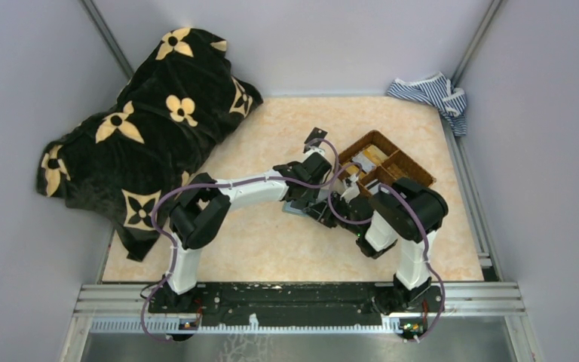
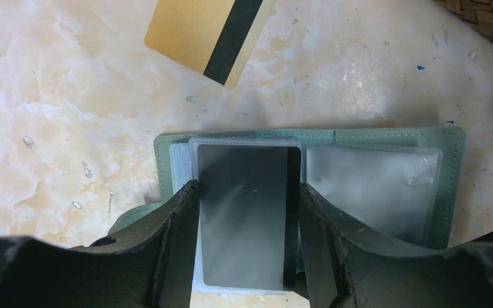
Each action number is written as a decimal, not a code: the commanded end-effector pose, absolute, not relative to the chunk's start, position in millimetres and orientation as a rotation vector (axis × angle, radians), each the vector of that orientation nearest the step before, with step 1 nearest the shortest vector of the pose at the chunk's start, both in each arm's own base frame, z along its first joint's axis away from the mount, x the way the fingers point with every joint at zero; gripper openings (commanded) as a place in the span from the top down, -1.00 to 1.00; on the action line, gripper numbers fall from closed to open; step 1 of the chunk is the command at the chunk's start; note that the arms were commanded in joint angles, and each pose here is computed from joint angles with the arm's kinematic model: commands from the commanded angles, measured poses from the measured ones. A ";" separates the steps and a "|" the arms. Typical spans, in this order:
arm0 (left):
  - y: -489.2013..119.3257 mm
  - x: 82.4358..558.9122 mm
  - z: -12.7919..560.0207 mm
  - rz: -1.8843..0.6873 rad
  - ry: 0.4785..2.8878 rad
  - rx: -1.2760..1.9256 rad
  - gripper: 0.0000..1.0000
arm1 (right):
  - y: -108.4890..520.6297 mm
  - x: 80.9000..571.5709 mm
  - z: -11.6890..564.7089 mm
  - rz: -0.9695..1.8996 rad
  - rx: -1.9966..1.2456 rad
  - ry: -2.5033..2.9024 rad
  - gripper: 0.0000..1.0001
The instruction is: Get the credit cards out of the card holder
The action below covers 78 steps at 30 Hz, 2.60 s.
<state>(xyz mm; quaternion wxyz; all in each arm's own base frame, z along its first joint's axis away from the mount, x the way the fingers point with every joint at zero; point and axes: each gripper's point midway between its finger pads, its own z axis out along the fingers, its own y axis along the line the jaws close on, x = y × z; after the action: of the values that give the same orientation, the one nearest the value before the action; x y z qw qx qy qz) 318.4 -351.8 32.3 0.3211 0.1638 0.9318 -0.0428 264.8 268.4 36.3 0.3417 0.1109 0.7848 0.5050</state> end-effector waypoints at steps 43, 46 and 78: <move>-355.4 219.3 -30.4 -0.222 2.742 0.614 0.44 | 293.7 283.8 151.8 1.686 0.261 1.621 0.57; -355.8 218.3 -31.2 -0.230 2.745 0.614 0.44 | 294.1 280.7 160.1 1.719 0.253 1.601 0.57; -356.8 211.6 -31.6 -0.256 2.727 0.639 0.44 | 304.0 316.3 155.4 1.463 0.238 1.763 0.95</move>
<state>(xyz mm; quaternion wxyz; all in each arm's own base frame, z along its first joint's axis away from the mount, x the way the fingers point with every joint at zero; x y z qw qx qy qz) 307.8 -345.8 31.5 0.3335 0.1761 0.9250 -0.0466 259.5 280.1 37.8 0.2585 0.1345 0.8152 0.5006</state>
